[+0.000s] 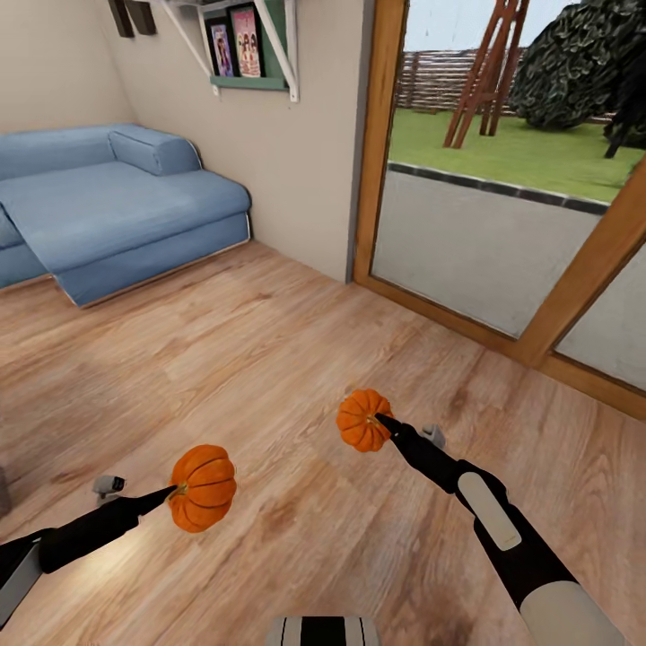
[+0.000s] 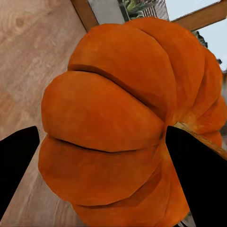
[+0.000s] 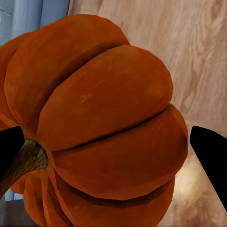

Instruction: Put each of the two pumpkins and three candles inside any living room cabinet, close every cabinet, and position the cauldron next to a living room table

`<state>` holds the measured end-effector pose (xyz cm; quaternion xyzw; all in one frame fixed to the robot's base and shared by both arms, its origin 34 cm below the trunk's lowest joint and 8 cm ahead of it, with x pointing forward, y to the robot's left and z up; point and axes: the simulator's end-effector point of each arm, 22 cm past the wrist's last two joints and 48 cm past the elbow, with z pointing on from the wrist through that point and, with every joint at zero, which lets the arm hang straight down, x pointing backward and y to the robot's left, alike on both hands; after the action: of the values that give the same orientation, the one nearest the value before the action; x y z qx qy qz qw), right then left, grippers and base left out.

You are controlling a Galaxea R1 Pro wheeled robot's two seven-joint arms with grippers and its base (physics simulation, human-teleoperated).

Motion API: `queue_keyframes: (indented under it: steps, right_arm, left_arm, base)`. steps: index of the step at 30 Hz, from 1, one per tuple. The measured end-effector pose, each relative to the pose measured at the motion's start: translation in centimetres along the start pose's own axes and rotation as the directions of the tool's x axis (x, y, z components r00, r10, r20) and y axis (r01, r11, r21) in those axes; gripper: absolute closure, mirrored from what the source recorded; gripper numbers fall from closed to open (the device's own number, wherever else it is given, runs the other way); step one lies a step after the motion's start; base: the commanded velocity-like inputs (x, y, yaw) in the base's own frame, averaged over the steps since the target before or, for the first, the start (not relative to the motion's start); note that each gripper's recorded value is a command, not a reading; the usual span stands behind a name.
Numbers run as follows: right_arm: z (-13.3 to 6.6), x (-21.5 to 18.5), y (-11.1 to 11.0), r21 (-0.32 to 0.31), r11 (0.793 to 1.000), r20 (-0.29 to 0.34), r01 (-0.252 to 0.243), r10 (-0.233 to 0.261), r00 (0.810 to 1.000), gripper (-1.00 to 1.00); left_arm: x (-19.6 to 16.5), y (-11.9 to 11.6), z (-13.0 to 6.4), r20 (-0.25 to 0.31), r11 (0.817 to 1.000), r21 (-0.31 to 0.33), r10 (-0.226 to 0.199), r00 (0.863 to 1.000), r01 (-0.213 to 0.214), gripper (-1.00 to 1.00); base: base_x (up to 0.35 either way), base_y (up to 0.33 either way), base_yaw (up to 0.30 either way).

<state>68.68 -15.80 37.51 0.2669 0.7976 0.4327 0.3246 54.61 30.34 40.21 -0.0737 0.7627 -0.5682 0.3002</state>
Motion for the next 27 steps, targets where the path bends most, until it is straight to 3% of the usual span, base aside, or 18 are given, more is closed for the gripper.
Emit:
queue_keyframes:
  steps: [11,16,27]
  right_arm:
    - [-0.9,-1.2,2.8,-0.03,0.999,0.024,0.04,-0.04,0.999,1.0]
    - [-1.4,-1.8,4.0,-0.031,0.995,0.031,0.091,-0.09,0.995,1.0]
    - [-2.7,-3.1,7.1,-0.065,0.99,0.064,0.127,-0.123,0.99,1.0]
  left_arm:
    - [-1.3,-2.2,-0.2,0.016,0.999,0.023,0.042,0.999,-0.042,1.0]
    - [-1.9,-3.4,-0.3,0.026,0.997,0.035,0.062,0.998,-0.063,1.0]
    - [-3.1,-5.8,-0.6,0.046,0.993,0.057,0.105,0.993,-0.108,1.0]
  base:
    - [0.0,0.0,0.254]
    - [0.0,0.0,0.18]
    - [0.0,0.0,0.131]
